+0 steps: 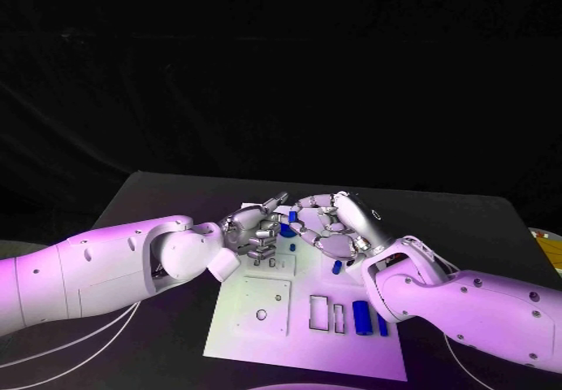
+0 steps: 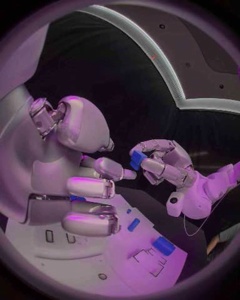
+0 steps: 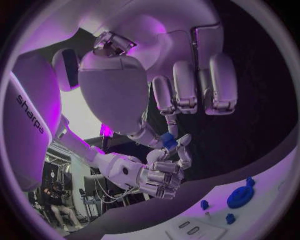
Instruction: Assemble the parts on the task board
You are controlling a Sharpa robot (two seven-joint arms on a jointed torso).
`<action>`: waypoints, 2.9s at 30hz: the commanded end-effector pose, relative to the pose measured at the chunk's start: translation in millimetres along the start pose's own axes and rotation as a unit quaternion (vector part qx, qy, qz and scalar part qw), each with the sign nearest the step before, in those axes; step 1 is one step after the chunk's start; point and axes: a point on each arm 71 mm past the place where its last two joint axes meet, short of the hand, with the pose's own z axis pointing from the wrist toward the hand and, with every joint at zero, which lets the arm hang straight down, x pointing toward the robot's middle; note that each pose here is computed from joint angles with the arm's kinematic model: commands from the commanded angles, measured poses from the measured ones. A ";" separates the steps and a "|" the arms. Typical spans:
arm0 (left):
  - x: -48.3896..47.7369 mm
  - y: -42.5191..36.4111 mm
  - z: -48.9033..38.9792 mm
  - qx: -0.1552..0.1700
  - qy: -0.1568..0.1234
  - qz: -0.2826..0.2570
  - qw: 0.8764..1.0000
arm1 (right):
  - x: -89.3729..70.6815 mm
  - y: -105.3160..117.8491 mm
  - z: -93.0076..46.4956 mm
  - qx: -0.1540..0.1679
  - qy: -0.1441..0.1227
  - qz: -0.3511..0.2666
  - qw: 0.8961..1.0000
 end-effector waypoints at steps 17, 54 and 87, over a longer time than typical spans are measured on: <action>-4.2 -2.0 -2.0 0.005 0.003 0.002 1.000 | 1.3 -3.2 -1.0 0.003 0.014 -0.008 1.000; -8.0 -2.9 -5.0 0.007 -0.001 0.001 1.000 | -1.5 -10.6 -3.7 0.013 0.020 -0.019 1.000; 0.9 -1.7 2.8 0.007 0.017 -0.004 1.000 | 10.3 3.0 6.3 -0.007 0.017 -0.004 1.000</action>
